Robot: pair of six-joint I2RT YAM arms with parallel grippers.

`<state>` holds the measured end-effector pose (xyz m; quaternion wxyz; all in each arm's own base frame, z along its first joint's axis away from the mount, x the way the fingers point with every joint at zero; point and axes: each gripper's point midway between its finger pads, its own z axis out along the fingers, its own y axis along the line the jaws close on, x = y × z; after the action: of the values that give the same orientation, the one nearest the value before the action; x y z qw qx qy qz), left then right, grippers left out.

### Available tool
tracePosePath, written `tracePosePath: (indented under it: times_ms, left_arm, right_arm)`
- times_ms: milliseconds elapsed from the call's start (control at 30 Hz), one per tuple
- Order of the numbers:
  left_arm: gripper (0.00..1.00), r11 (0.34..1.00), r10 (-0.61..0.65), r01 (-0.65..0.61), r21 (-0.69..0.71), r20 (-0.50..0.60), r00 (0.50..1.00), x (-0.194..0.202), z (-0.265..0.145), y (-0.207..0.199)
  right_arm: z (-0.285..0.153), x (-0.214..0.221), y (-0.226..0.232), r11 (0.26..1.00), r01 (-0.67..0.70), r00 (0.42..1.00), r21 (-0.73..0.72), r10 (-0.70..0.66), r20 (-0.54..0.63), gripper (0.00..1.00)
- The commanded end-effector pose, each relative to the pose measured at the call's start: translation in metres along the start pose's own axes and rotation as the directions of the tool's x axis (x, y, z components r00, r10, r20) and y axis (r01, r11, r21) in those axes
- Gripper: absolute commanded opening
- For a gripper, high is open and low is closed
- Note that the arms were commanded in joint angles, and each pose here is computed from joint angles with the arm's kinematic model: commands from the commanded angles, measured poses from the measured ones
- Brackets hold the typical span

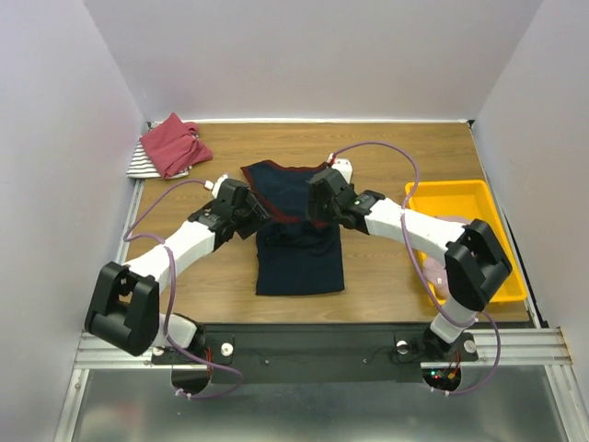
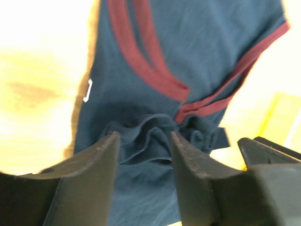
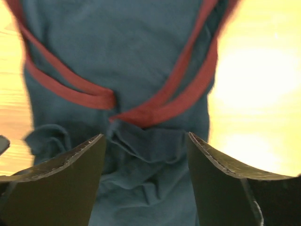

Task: Fold and stack the tank tops
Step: Fold the tank top

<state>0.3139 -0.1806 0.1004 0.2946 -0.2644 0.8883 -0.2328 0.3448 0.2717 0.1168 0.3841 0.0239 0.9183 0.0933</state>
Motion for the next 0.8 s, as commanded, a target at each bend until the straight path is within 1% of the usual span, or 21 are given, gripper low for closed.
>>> tracePosePath:
  times_ms: [0, 67, 133, 167, 200, 233, 267, 300, 333, 367, 400, 500, 533, 600, 667, 733, 767]
  left_arm:
    - [0.59, 0.993, 0.026, -0.038, 0.111, 0.111, 0.994, -0.036, -0.024, -0.032]
    - [0.59, 0.992, 0.027, -0.042, 0.117, 0.124, 0.992, -0.039, -0.032, -0.033]
    - [0.55, 0.991, 0.022, -0.036, 0.126, 0.111, 0.994, -0.032, -0.037, -0.028]
    - [0.52, 0.99, 0.006, -0.017, 0.143, 0.077, 0.997, -0.024, -0.04, -0.028]
    - [0.45, 0.99, -0.001, -0.008, 0.143, 0.063, 0.998, -0.017, -0.04, -0.025]
    - [0.4, 0.988, -0.013, 0.005, 0.154, 0.053, 0.999, -0.01, -0.044, -0.024]
    - [0.31, 0.989, -0.005, 0.004, 0.145, 0.011, 1.0, 0.01, -0.042, -0.016]
    - [0.15, 0.989, -0.031, 0.032, 0.144, -0.011, 0.999, 0.02, -0.042, -0.015]
    - [0.1, 0.99, -0.036, 0.04, 0.132, -0.034, 0.999, 0.033, -0.042, -0.006]
    - [0.04, 0.99, -0.02, 0.029, 0.139, -0.066, 0.998, 0.05, -0.043, -0.008]
    - [0.01, 0.989, -0.048, 0.06, 0.138, -0.086, 0.995, 0.059, -0.043, -0.007]
    - [0.0, 0.988, -0.052, 0.071, 0.135, -0.138, 0.989, 0.087, -0.043, -0.002]
    - [0.0, 0.991, -0.055, 0.072, 0.115, -0.145, 0.988, 0.094, -0.039, 0.005]
    - [0.0, 0.993, -0.052, 0.068, 0.096, -0.167, 0.985, 0.105, -0.036, 0.01]
    - [0.0, 0.996, -0.069, 0.079, 0.045, -0.187, 0.98, 0.114, -0.029, 0.024]
    - [0.0, 0.996, -0.083, 0.085, 0.001, -0.201, 0.976, 0.122, -0.023, 0.039]
    - [0.0, 0.996, -0.088, 0.09, 0.001, -0.2, 0.976, 0.123, -0.022, 0.04]
  right_arm:
    - [-0.017, -0.034, 0.018, 0.997, 0.002, 0.997, -0.072, 0.004, 0.083, 0.75]
    - [-0.022, -0.027, 0.022, 0.993, 0.015, 0.998, -0.116, -0.008, 0.055, 0.73]
    - [-0.029, -0.009, 0.025, 0.986, 0.025, 1.0, -0.162, -0.024, 0.007, 0.66]
    - [-0.031, 0.0, 0.026, 0.985, 0.032, 0.999, -0.167, -0.034, -0.005, 0.63]
    - [-0.035, 0.011, 0.031, 0.982, 0.048, 0.998, -0.182, -0.052, -0.018, 0.55]
    - [-0.034, 0.025, 0.027, 0.983, 0.06, 0.997, -0.175, -0.068, -0.041, 0.53]
    - [-0.035, 0.033, 0.027, 0.982, 0.064, 0.996, -0.176, -0.075, -0.054, 0.52]
    - [-0.037, 0.041, 0.028, 0.982, 0.059, 0.995, -0.181, -0.073, -0.066, 0.52]
    - [-0.034, 0.051, 0.025, 0.983, 0.063, 0.993, -0.173, -0.079, -0.085, 0.52]
    - [-0.032, 0.056, 0.024, 0.983, 0.066, 0.992, -0.17, -0.083, -0.097, 0.52]
    - [-0.031, 0.062, 0.025, 0.982, 0.067, 0.99, -0.176, -0.087, -0.111, 0.51]
    - [-0.026, 0.071, 0.025, 0.982, 0.075, 0.987, -0.176, -0.099, -0.128, 0.5]
    - [-0.022, 0.073, 0.025, 0.983, 0.077, 0.986, -0.169, -0.1, -0.132, 0.5]
    - [-0.018, 0.069, 0.027, 0.984, 0.081, 0.987, -0.161, -0.101, -0.123, 0.5]
    - [-0.013, 0.067, 0.028, 0.985, 0.093, 0.987, -0.145, -0.11, -0.114, 0.51]
    - [-0.003, 0.062, 0.031, 0.986, 0.109, 0.987, -0.126, -0.122, -0.105, 0.52]
    - [0.004, 0.054, 0.033, 0.987, 0.108, 0.988, -0.119, -0.12, -0.096, 0.52]
